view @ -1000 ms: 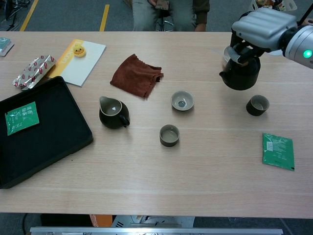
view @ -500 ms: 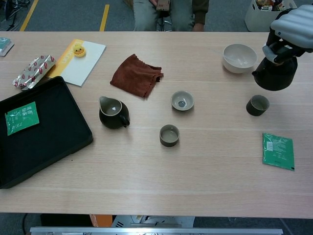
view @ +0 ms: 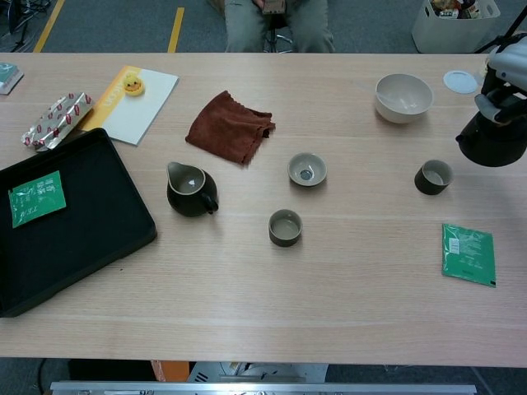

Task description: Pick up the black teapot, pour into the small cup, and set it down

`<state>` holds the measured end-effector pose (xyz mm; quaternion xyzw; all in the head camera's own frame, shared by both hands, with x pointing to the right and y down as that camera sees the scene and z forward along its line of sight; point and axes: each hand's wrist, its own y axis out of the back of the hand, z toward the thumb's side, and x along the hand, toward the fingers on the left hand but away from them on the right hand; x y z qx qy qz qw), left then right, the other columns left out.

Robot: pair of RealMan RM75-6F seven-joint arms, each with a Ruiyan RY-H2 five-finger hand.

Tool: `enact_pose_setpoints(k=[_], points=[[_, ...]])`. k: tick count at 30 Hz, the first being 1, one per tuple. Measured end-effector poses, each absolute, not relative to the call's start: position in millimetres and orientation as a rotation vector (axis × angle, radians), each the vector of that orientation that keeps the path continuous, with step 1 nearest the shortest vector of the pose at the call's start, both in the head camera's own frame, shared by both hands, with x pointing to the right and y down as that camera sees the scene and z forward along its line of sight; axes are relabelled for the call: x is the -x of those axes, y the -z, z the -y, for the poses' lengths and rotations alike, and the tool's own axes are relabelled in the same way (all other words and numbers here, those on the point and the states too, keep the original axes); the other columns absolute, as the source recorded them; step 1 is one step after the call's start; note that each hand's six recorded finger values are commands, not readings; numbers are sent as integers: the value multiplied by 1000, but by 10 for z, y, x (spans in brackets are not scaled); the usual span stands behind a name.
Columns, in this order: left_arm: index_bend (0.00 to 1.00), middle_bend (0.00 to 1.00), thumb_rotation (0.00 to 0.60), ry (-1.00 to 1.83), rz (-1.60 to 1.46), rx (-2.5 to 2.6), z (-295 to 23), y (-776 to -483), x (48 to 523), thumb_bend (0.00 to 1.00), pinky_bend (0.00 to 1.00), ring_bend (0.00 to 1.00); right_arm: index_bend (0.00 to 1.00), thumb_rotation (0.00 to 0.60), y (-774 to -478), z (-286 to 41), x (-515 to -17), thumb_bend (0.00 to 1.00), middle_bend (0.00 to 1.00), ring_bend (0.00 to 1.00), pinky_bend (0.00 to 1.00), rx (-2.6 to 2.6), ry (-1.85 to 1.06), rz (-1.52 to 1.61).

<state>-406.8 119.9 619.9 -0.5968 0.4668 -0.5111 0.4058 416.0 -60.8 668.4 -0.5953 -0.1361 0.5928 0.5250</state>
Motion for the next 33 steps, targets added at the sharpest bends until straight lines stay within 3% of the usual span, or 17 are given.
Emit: enact_pose_setpoints(k=[33], points=[[167, 237, 600, 1301, -1186, 1500, -1207, -6218, 4093, 396, 216, 196, 869, 455, -6893, 624, -4079, 525, 786, 714, 176, 1291, -1420, 88]])
